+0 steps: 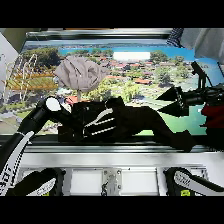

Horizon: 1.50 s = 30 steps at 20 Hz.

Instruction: Fold the clothes and pants, and hang the long-sleeved shirts on hangers.

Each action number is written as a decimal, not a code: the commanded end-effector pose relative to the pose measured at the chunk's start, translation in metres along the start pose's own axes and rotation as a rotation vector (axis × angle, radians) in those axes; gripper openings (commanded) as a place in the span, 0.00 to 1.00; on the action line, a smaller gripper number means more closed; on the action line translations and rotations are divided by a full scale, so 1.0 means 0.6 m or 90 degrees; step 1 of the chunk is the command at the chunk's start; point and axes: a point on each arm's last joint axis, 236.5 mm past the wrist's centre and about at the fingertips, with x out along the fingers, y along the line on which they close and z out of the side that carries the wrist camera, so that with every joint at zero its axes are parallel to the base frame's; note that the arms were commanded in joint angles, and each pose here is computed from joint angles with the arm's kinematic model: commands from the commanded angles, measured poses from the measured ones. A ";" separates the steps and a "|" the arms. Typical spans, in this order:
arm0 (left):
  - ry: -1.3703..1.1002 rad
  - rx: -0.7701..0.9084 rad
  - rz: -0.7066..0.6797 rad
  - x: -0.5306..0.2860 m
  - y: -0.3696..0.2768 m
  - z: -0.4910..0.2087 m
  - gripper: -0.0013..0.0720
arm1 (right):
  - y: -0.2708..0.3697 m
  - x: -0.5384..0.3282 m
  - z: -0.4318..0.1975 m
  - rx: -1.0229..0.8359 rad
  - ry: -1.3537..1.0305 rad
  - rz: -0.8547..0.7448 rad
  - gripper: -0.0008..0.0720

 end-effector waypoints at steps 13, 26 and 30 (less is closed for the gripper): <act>0.000 0.000 0.002 0.000 0.002 0.000 0.04 | -0.013 0.091 -0.090 -0.063 -0.046 0.187 0.94; 0.000 0.000 0.003 0.000 0.002 0.000 0.04 | -0.005 0.175 -0.071 -0.074 -0.047 0.212 0.94; 0.000 0.000 0.003 0.000 0.002 0.000 0.04 | 0.003 0.183 -0.070 -0.077 -0.043 0.223 0.94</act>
